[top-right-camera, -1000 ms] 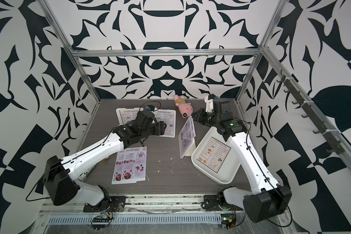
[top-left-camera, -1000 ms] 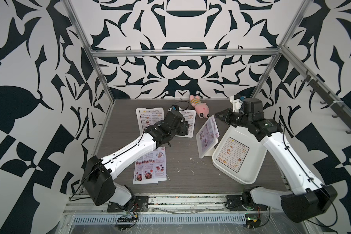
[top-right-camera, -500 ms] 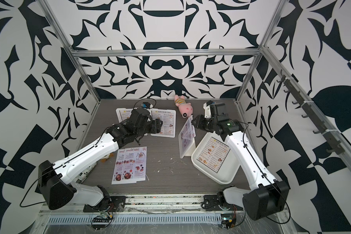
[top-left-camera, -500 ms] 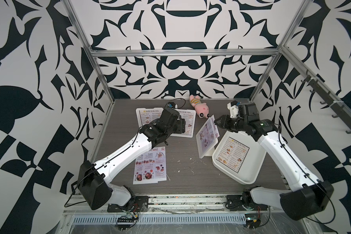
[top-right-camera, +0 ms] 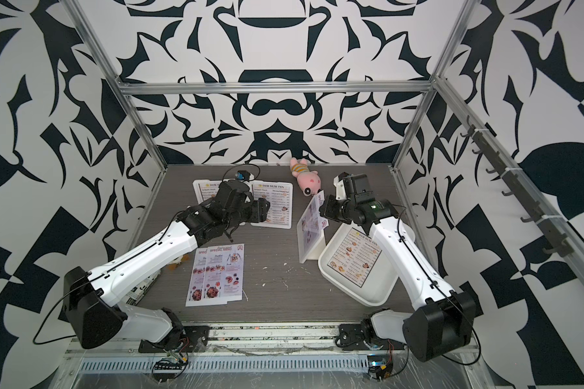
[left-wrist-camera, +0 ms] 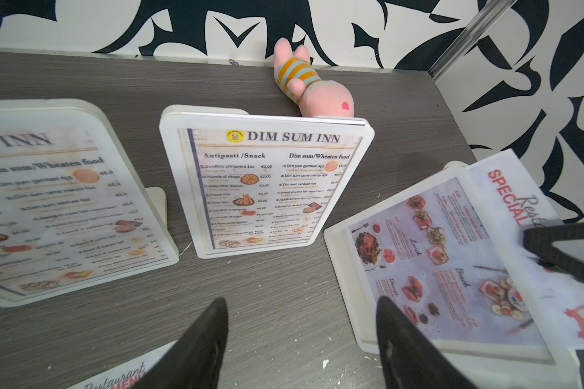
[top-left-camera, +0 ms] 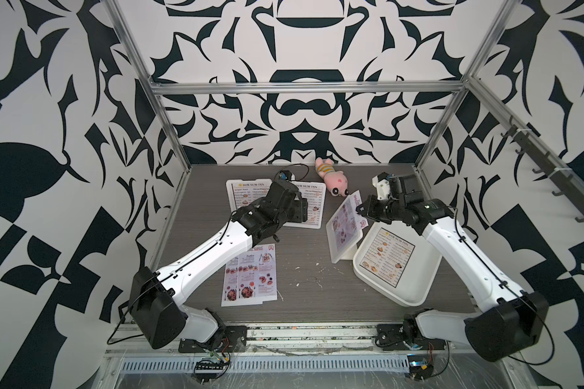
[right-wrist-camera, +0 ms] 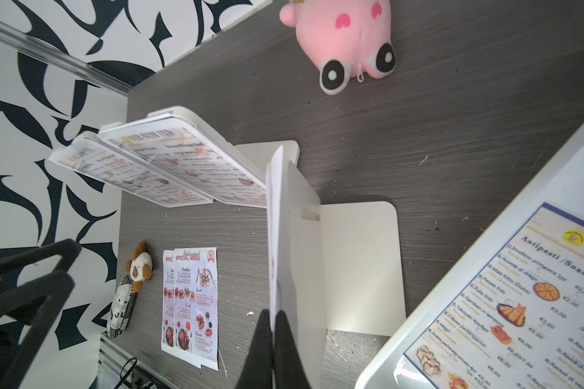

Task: Replace the menus in the menu holders
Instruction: Take out the menu from the menu holder, then place the menu on the menu.

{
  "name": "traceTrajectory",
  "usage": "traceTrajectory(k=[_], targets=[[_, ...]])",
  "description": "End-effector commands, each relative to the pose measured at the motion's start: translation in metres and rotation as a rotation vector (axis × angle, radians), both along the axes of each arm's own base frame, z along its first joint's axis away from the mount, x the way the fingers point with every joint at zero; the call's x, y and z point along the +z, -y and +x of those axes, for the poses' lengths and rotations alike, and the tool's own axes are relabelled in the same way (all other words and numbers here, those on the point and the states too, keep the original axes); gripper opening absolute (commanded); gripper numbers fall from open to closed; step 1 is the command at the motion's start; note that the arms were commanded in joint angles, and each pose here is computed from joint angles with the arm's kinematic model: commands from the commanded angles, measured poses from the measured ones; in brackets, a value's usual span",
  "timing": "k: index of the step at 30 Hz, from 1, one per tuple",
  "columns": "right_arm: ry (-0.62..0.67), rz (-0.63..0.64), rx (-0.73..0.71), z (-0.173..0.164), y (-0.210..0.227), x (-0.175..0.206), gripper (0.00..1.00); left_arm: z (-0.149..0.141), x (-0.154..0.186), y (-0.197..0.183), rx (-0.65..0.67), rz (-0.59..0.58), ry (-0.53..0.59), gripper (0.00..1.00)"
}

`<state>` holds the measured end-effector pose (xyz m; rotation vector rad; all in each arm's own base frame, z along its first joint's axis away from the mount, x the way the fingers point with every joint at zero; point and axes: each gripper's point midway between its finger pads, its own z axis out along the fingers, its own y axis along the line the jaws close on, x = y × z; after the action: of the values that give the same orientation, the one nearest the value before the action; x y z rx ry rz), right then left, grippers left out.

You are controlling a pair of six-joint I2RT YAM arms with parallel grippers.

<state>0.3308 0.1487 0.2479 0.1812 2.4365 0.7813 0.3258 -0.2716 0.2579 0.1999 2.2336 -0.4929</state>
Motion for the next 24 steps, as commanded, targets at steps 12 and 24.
traceTrajectory(k=[12,24], targets=[[0.37,0.292,0.256,-0.018,-0.066,0.162,0.0,0.011,0.019,-0.046,0.123,0.031,0.052,0.73],[0.189,0.352,0.722,-0.097,-0.246,0.088,0.0,0.014,0.039,-0.172,0.464,0.047,0.065,0.77]])
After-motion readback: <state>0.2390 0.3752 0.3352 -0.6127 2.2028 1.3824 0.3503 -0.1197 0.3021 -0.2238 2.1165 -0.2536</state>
